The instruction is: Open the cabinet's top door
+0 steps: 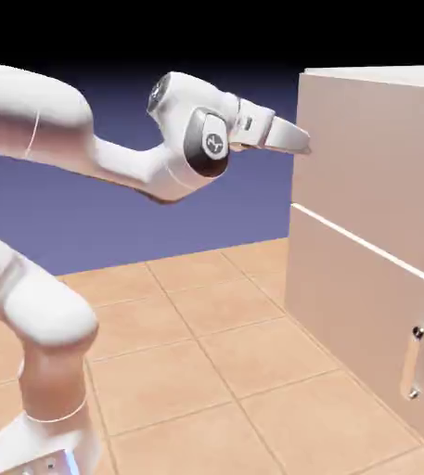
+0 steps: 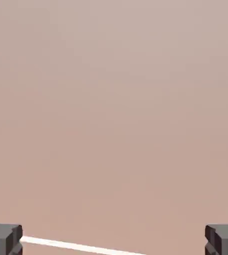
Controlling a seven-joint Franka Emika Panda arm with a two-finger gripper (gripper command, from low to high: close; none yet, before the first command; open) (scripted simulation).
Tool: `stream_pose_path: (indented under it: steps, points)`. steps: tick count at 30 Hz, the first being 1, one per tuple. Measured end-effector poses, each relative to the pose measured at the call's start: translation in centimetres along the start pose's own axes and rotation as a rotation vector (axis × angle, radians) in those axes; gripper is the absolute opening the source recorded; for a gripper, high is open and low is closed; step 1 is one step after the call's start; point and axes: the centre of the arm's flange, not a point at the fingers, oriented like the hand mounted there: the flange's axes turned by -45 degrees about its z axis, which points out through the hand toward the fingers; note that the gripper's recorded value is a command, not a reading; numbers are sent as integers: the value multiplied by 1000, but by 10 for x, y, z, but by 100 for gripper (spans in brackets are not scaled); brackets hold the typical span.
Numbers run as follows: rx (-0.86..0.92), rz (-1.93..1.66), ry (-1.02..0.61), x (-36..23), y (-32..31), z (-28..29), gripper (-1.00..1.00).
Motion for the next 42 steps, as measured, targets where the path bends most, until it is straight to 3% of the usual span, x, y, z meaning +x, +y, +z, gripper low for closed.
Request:
stream_pose_path:
  steps: [21,42]
  points:
    - [-25,44,285,23,94,-8,100]
    - [-70,88,353,-71,210,102,100]
